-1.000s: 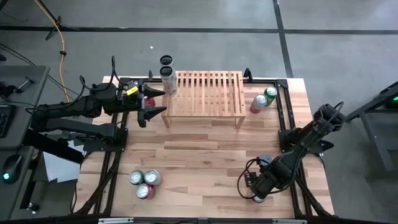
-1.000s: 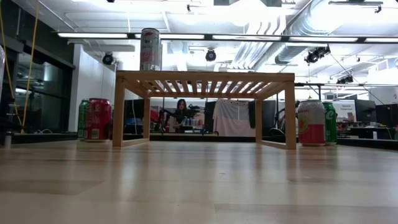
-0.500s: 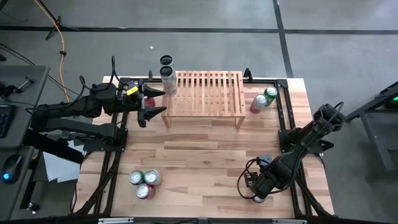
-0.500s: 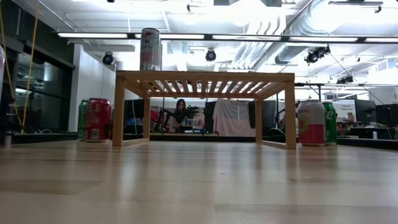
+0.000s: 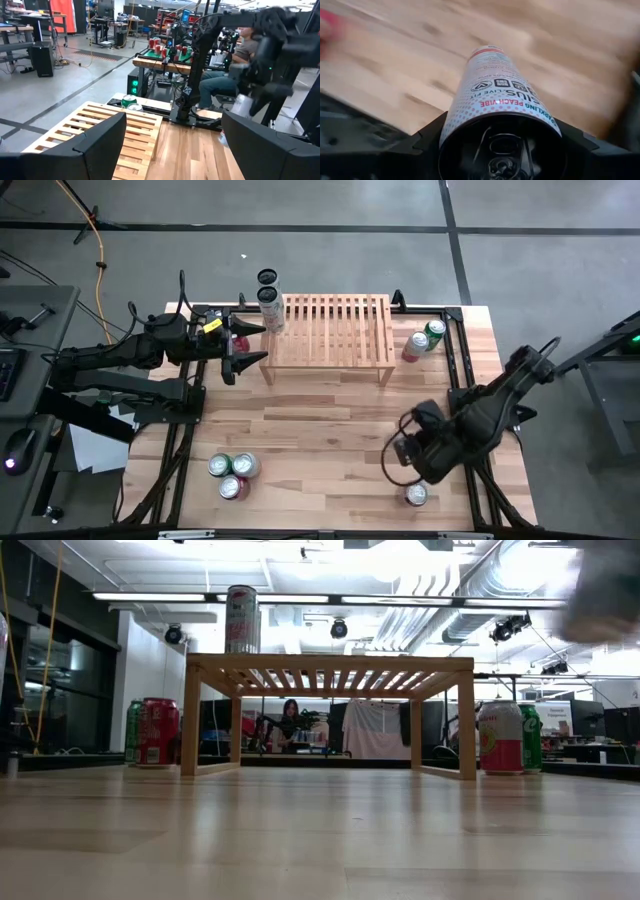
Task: Place canned beverage on shelf
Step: Put the white-pink soda can on the shelf aligned with the other white-pink soda cans
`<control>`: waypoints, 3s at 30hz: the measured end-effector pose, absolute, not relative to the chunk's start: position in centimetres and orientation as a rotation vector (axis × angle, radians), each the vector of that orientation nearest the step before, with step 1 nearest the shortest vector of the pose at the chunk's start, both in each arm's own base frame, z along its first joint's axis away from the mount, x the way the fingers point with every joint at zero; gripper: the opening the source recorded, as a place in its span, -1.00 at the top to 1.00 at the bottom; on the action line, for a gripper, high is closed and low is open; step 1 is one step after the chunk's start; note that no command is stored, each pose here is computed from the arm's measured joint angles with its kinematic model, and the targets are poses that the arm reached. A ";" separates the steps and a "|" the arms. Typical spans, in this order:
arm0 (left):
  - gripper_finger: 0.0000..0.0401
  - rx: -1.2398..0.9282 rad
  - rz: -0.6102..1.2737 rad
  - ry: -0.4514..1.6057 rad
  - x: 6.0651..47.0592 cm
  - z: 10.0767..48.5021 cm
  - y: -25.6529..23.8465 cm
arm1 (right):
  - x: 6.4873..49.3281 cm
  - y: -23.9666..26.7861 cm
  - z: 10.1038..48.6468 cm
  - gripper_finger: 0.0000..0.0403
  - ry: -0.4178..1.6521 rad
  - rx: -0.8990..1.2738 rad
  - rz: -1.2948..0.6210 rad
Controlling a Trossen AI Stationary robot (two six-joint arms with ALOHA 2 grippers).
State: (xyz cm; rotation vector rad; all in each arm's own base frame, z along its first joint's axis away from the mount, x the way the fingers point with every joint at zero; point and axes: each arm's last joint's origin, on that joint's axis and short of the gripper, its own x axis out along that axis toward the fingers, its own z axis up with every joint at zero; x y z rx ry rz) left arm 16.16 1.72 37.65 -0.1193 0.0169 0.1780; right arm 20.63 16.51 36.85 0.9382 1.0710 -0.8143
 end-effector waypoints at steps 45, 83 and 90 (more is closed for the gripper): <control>-0.65 -0.212 -0.346 0.509 32.1 33.4 -2.8 | 32.7 5.9 41.2 -0.20 0.703 0.387 -0.046; -0.13 -0.373 -0.025 0.032 21.1 34.1 0.8 | 27.3 7.9 33.2 -0.59 0.722 0.487 -0.166; -0.13 -0.401 0.006 -0.141 22.0 32.7 0.2 | 30.4 6.4 32.6 -0.59 0.088 0.636 -0.090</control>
